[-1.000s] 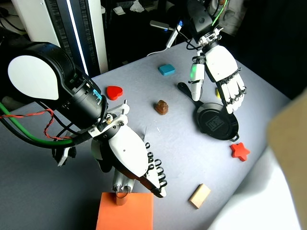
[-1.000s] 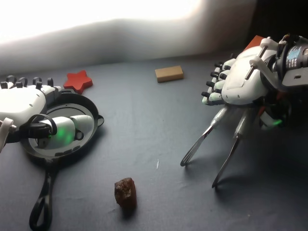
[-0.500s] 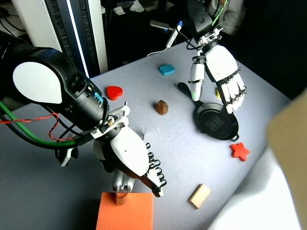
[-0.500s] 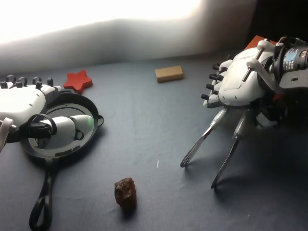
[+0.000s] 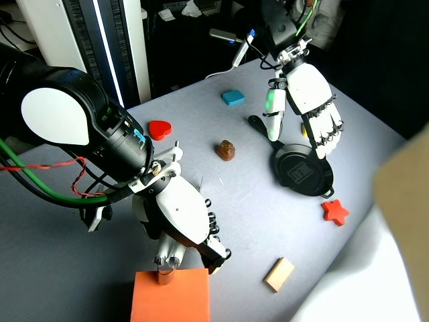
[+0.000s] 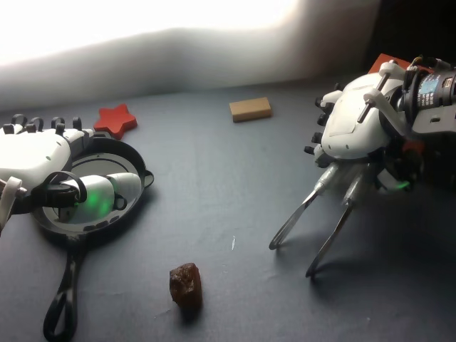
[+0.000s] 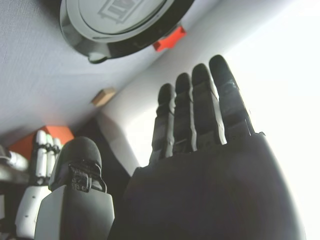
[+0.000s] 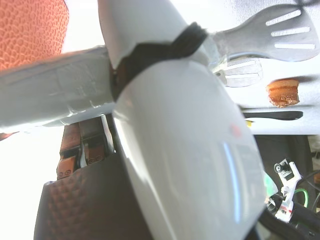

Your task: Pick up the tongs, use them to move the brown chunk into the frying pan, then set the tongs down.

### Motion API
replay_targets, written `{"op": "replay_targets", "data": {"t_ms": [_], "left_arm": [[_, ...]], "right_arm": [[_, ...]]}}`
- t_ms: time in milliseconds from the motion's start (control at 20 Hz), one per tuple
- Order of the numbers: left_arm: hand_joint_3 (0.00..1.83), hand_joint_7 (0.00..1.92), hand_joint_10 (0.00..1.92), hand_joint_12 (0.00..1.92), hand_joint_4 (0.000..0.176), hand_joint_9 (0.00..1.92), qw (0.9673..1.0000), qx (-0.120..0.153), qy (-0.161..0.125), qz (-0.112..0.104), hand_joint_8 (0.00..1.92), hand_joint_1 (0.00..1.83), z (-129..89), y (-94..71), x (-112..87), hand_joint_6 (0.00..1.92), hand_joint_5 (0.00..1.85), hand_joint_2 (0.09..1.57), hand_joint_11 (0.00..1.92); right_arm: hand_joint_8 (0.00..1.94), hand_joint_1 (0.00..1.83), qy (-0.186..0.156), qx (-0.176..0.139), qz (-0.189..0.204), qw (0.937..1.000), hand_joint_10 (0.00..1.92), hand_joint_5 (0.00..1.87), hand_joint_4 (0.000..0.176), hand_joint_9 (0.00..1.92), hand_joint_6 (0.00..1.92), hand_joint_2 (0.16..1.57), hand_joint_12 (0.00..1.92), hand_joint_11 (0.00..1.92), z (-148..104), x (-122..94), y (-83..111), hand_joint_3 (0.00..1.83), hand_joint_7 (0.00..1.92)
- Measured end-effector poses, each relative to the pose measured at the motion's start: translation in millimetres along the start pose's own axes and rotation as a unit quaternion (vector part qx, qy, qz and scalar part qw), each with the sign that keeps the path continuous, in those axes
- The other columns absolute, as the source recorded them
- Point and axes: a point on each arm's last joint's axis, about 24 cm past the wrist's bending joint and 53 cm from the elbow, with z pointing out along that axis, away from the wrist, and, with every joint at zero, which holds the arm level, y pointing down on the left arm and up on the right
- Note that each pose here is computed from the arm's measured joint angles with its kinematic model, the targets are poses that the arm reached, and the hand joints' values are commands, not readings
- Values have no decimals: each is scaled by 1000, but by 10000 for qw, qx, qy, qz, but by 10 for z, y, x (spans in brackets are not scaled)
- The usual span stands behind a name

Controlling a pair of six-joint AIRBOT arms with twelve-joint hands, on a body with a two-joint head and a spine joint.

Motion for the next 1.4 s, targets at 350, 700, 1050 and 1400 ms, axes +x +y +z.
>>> {"op": "replay_targets", "data": {"t_ms": [350,700,1050,1400], "left_arm": [[0,184,2,596,0,167,10000,0,0,-23,0,0,0,0,-1,0,155,1206,0],[1,193,4,571,0,171,10000,0,0,-33,4,0,0,0,-1,5,161,1212,0],[3,159,3,439,0,135,10000,-2,-4,-33,3,14,0,0,-2,8,155,1219,0],[2,164,1,452,0,137,10000,-9,-2,-38,1,11,0,4,-1,0,144,1223,0]], "right_arm": [[38,1052,0,-2,9,10000,575,659,0,502,212,1204,1589,14,2,1,2,7,764],[24,1057,0,0,9,10000,503,787,0,642,156,1189,1512,167,1,2,0,0,875],[7,1074,-11,15,41,10000,493,820,0,648,112,1194,1478,207,-14,-13,-21,2,883],[0,1064,-95,69,38,9999,442,836,0,663,69,1196,1456,207,-149,-104,-80,2,885]]}}
